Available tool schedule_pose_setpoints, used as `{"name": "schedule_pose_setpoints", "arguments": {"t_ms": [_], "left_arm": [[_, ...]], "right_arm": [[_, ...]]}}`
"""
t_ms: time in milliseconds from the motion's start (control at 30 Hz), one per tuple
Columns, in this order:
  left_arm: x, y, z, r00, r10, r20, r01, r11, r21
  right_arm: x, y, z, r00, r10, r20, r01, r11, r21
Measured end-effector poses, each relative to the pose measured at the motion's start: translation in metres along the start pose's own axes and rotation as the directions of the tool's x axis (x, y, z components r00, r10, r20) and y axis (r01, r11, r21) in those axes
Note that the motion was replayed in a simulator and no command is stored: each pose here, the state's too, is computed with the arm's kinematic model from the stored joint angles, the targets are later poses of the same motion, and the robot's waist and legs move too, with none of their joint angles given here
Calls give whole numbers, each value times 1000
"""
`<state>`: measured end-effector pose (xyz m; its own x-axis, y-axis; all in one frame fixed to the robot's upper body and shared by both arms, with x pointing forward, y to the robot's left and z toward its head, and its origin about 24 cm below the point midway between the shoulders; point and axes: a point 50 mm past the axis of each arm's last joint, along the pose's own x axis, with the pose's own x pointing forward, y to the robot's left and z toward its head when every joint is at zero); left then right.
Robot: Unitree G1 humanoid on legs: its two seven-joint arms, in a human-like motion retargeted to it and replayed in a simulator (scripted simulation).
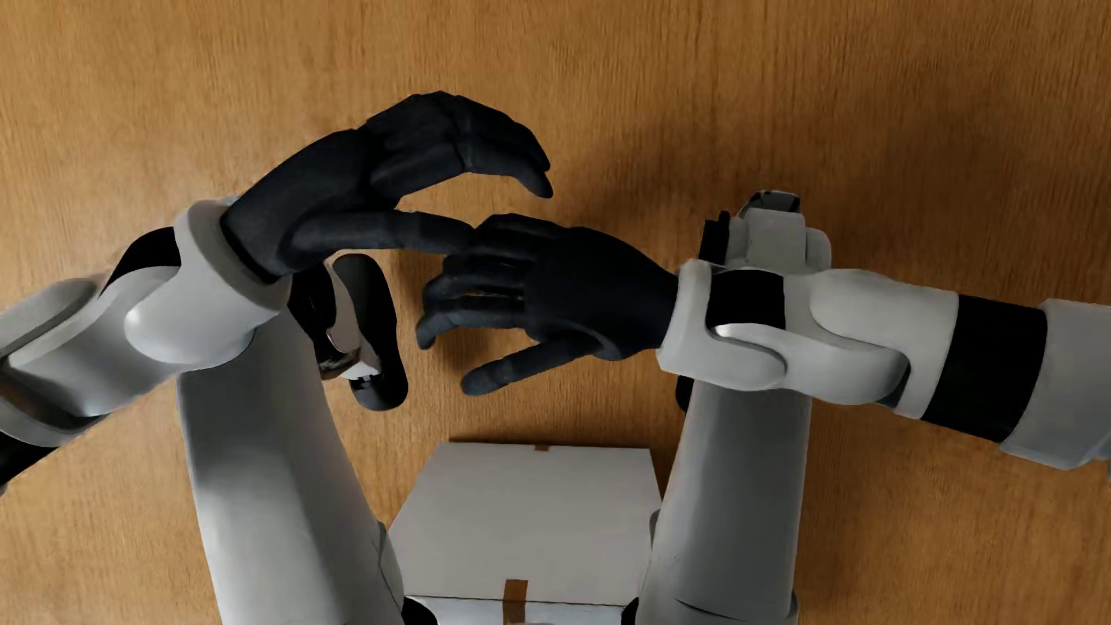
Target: Rise from the white box
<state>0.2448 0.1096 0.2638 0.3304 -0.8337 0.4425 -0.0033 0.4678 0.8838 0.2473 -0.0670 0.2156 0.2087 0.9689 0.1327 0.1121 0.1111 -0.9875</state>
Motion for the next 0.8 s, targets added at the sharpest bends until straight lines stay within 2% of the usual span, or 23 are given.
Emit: {"name": "schedule_pose_setpoints", "arguments": {"t_ms": [67, 167, 300, 367, 400, 467, 533, 567, 633, 700, 800], "left_arm": [[25, 0, 13, 991, -46, 128, 43, 999, 22], [36, -10, 11, 987, -75, 144, 72, 997, 27], [31, -46, -44, 987, -131, -92, 133, 991, 8], [23, -81, -78, 941, -228, -249, 225, 974, -40], [15, -105, -95, 892, -306, -334, 289, 952, -101], [-7, -157, -118, 754, -462, -468, 392, 887, -244], [-37, -215, -118, 563, -641, -522, 473, 768, -432], [-52, -239, -112, 477, -710, -519, 476, 705, -526], [-90, -270, -97, 362, -777, -516, 359, 626, -692], [-137, -288, -82, 278, -791, -545, 138, 594, -792], [-204, -298, -57, 151, -778, -610, -157, 591, -791]], "right_arm": [[12, -7, 7, 996, 1, 88, 1, 1000, -29], [19, -4, -1, 997, -32, 74, 35, 998, -44], [19, 38, -41, 990, 20, -138, -21, 1000, -1], [17, 75, -64, 955, 110, -275, -95, 993, 69], [15, 99, -74, 919, 200, -341, -159, 977, 143], [4, 153, -77, 821, 380, -427, -254, 912, 323], [-9, 201, -61, 696, 597, -399, -363, 772, 521], [-23, 222, -55, 622, 658, -424, -304, 702, 645], [-56, 255, -35, 505, 728, -464, -84, 576, 813], [-85, 272, -13, 474, 750, -461, 81, 484, 871], [-126, 279, 11, 435, 755, -491, 233, 432, 871]]}}
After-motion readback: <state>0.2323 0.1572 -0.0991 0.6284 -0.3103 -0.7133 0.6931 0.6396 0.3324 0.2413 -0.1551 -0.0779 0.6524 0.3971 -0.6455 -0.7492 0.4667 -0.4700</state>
